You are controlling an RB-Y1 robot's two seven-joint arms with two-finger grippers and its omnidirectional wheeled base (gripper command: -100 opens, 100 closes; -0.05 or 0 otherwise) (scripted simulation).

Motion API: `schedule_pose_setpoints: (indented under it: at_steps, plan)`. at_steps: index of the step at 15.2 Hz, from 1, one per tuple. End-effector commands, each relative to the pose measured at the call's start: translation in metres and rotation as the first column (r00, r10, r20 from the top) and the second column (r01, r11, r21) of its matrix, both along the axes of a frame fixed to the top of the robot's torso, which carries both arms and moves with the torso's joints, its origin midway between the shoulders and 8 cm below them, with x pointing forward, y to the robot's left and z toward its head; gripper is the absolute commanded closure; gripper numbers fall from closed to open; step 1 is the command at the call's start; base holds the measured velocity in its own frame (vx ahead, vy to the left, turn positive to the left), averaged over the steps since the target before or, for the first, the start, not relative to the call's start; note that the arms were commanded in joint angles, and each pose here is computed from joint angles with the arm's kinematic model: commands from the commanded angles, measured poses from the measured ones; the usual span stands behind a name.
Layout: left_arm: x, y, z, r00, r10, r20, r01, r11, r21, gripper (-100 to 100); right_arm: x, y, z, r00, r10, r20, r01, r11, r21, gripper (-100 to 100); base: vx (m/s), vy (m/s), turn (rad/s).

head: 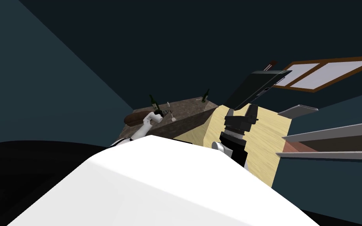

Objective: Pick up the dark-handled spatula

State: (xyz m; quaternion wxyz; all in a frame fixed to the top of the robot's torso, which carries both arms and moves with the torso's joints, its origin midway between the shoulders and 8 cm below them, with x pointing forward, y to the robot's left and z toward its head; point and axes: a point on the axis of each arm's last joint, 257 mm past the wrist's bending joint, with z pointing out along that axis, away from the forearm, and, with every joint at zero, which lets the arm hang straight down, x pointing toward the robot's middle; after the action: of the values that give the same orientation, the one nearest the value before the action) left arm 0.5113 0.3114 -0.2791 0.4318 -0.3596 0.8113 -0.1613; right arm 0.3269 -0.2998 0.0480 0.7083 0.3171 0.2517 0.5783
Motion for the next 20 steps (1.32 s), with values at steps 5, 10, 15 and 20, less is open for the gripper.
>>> schedule_pose_setpoints:
  at_steps: [5, 10, 15, 20]
  plan:
    - [-0.008, 0.008, -0.017, 0.994, 0.013, -0.109, -0.008, 0.999, 0.040, -100, 0.000, 0.000, 0.000, 1.000, 0.000, 0.000, 0.000, 1.000, 0.000, 0, 0.027, -0.024, -0.019]
    - [-0.010, 0.011, -0.027, 0.980, 0.009, -0.199, 0.007, 0.997, 0.078, -100, 0.000, 0.000, 0.000, 1.000, 0.000, 0.000, 0.000, 1.000, 0.000, 0, 0.027, -0.028, -0.021]
    - [-0.020, 0.016, -0.037, 0.960, 0.021, -0.278, 0.008, 0.995, 0.102, -100, 0.000, 0.000, 0.000, 1.000, 0.000, 0.000, 0.000, 1.000, 0.000, 0, 0.030, -0.028, -0.028]
    - [-0.028, 0.018, -0.044, 0.929, 0.021, -0.370, 0.029, 0.991, 0.130, -100, 0.000, 0.000, 0.000, 1.000, 0.000, 0.000, 0.000, 1.000, 0.000, 0, 0.028, -0.028, -0.026]
